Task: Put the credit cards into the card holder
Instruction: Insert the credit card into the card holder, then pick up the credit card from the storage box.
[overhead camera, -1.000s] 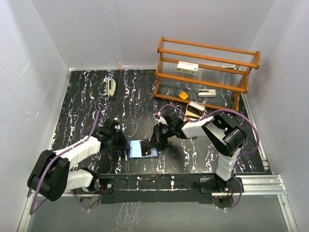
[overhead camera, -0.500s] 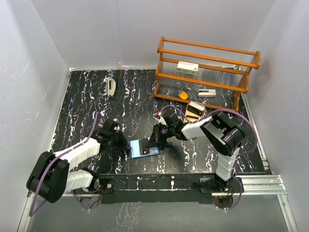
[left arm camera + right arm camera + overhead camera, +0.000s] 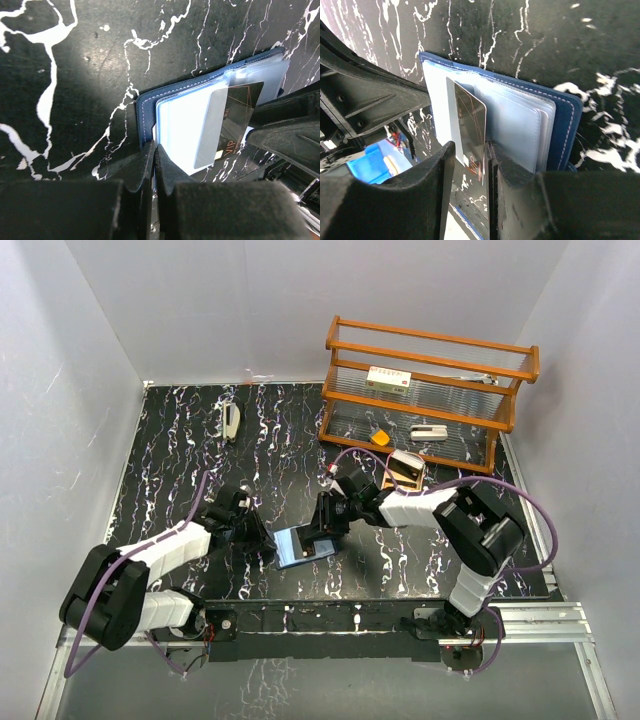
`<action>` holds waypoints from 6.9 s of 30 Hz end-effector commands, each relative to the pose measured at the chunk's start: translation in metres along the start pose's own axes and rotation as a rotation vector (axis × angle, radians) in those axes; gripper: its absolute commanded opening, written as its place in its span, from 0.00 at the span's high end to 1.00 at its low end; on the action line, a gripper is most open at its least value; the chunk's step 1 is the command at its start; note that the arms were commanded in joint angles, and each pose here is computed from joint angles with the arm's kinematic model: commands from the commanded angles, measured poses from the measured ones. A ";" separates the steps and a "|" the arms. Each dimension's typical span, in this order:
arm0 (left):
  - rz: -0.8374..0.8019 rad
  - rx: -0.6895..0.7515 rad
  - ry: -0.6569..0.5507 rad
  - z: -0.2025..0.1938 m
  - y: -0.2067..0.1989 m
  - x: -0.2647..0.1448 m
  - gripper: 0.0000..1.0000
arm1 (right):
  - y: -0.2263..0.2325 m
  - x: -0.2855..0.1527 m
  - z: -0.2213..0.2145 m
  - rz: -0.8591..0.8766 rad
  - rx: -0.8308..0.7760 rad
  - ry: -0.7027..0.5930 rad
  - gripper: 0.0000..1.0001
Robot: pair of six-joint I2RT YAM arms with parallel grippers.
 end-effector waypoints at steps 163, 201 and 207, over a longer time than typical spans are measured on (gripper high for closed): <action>-0.155 0.447 -0.292 0.050 -0.053 -0.096 0.01 | -0.081 -0.232 0.234 -1.257 -0.676 -0.601 0.77; -0.406 0.322 -0.209 0.033 -0.091 -0.106 0.18 | 0.042 -0.204 0.110 -0.658 -0.494 -0.528 1.00; -0.576 0.196 -0.223 0.031 -0.112 -0.112 0.22 | 0.094 -0.174 0.070 -0.346 -0.534 -0.470 1.00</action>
Point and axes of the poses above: each gripper's point midway between its finger pads, its own x axis out along the fingers, its own y axis along the line the jaws close on, z = x × y, the point moved 2 cm from there along -x, back along the fingers, and after that the axes turned 11 degrees about x, right-handed, at the moved point
